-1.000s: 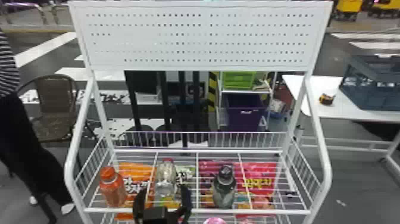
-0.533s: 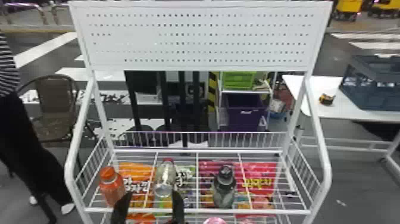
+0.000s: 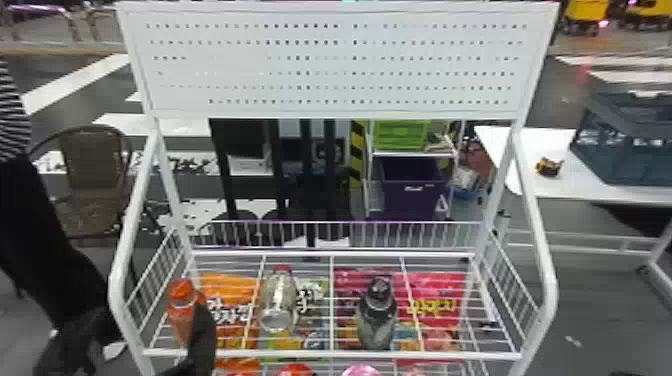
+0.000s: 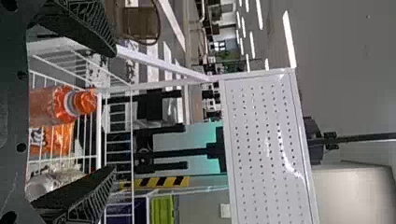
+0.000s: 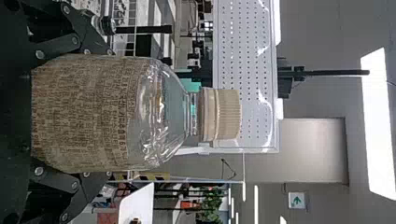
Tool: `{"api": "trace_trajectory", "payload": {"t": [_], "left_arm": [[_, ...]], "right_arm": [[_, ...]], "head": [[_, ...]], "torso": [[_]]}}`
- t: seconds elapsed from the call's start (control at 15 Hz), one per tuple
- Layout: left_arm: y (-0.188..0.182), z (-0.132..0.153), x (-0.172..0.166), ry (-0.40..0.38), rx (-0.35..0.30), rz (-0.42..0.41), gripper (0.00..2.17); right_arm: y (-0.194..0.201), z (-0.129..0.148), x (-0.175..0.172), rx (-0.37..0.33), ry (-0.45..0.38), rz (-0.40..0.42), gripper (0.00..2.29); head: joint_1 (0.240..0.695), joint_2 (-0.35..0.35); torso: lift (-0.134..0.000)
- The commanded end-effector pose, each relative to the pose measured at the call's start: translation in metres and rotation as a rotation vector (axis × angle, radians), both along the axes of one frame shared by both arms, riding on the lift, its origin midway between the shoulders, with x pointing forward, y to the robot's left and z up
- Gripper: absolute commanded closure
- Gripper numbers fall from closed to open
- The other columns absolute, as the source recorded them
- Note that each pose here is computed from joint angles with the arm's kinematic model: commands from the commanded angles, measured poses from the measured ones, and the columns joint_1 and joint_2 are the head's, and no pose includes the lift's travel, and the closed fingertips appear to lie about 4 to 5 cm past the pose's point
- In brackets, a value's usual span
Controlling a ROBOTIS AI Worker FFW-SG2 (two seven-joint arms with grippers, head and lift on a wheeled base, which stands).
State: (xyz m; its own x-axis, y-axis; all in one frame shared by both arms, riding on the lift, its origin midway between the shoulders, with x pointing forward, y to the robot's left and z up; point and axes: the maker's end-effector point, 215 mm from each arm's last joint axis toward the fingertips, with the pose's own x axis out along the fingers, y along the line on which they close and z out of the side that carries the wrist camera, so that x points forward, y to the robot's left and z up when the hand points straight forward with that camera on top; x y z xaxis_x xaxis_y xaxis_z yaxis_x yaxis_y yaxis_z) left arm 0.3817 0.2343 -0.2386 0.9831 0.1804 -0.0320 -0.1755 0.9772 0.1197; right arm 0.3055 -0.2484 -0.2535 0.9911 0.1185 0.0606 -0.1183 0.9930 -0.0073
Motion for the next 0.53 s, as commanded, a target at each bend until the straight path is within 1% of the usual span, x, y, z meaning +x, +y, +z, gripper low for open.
{"api": "trace_trajectory", "payload": {"t": [0.0, 0.27, 0.4, 0.47], "left_arm": [[0.016, 0.001, 0.002, 0.005, 0.003, 0.033, 0.04], [0.020, -0.020, 0.006, 0.039, 0.002, 0.048, 0.04], [0.022, -0.024, 0.006, 0.044, 0.007, 0.056, 0.04], [0.023, -0.025, 0.006, 0.048, 0.009, 0.058, 0.04]], "right_arm": [[0.001, 0.002, -0.001, 0.001, -0.001, 0.002, 0.84], [0.001, 0.000, -0.001, -0.004, 0.007, 0.006, 0.84], [0.002, -0.003, 0.002, -0.009, 0.023, 0.005, 0.84], [0.003, -0.009, 0.004, -0.008, 0.054, 0.010, 0.84]], "head": [[0.499, 0.000], [0.499, 0.000], [0.499, 0.000], [0.499, 0.000]], "torso": [[0.000], [0.000], [0.000], [0.000]]}}
